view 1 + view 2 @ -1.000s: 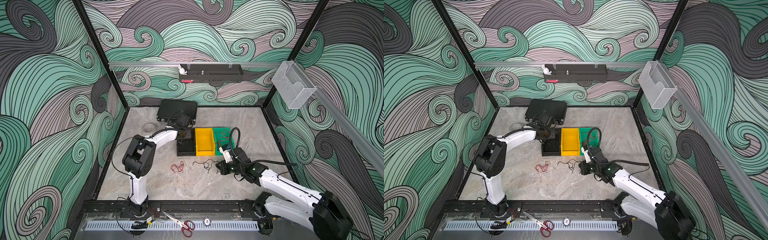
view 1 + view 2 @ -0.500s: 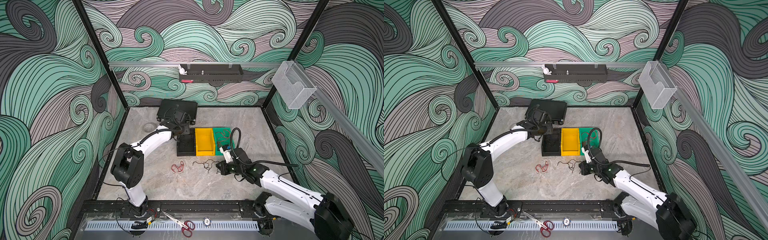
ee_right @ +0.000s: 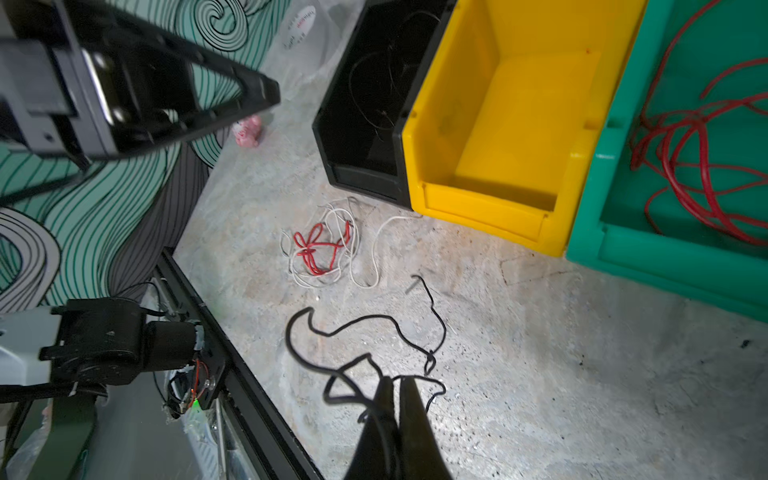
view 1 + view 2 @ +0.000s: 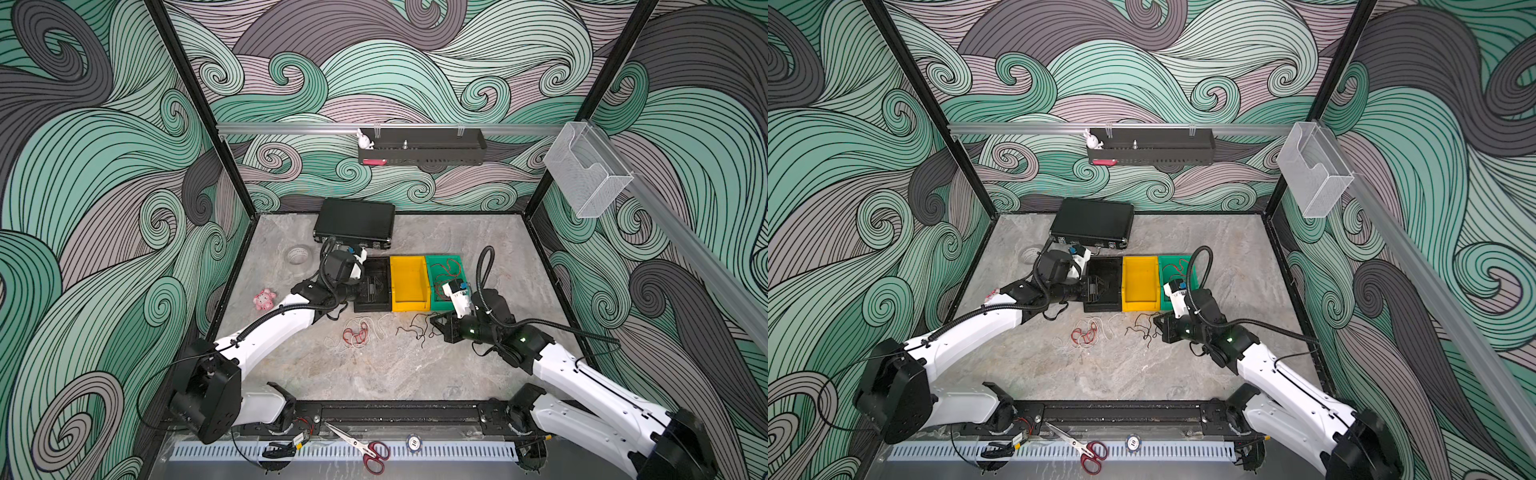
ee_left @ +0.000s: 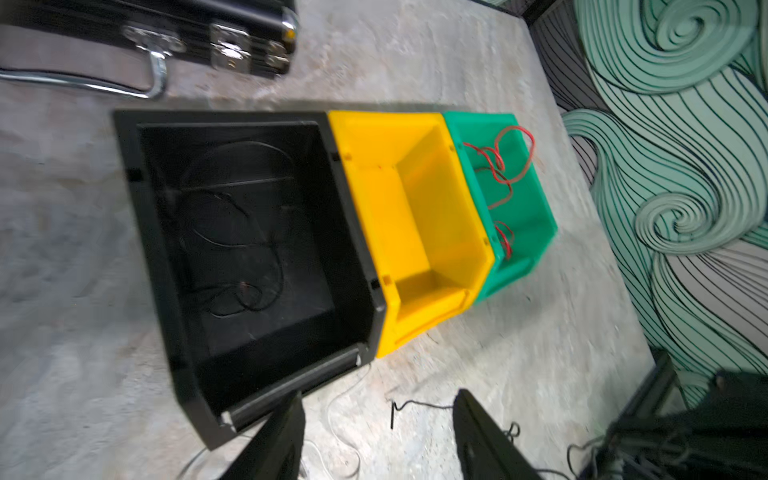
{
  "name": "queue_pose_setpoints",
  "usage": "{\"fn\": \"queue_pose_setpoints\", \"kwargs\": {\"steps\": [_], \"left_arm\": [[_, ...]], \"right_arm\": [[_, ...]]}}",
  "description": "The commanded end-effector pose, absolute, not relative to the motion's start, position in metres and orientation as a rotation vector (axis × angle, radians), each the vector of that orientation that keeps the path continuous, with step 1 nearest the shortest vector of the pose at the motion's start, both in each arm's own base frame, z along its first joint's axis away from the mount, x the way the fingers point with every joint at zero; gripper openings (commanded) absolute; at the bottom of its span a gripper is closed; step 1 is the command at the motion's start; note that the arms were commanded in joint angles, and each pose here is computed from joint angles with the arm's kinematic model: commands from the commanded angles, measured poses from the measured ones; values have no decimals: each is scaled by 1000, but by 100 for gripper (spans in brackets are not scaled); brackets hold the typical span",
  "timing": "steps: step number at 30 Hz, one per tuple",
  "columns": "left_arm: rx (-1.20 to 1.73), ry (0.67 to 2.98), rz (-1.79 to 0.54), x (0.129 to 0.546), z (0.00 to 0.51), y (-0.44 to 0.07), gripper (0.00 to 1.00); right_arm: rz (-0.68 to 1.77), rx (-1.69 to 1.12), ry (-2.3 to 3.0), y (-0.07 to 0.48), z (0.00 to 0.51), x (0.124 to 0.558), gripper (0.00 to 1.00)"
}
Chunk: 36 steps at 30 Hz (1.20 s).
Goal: Untangle the cables
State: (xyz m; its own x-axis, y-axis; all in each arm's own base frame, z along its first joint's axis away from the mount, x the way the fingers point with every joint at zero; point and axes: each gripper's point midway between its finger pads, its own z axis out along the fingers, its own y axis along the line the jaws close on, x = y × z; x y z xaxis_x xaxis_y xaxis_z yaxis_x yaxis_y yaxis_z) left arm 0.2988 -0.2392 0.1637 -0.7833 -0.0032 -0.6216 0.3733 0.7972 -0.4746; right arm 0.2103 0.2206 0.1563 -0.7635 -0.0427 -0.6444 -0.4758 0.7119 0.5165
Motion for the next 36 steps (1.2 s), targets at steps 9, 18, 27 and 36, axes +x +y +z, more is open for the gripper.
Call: {"fn": "queue_pose_setpoints", "kwargs": {"steps": [9, 18, 27, 36], "left_arm": [[604, 1989, -1184, 258, 215, -293, 62], [797, 1917, -1280, 224, 212, -317, 63], [857, 1902, -1311, 216, 205, -337, 63], [911, 1918, -1361, 206, 198, -353, 44]], "right_arm": [[1083, -447, 2249, 237, 184, 204, 7], [1154, -472, 2199, 247, 204, 209, 7], [1232, -470, 2164, 258, 218, 213, 7], [1267, -466, 2138, 263, 227, 216, 7]]}}
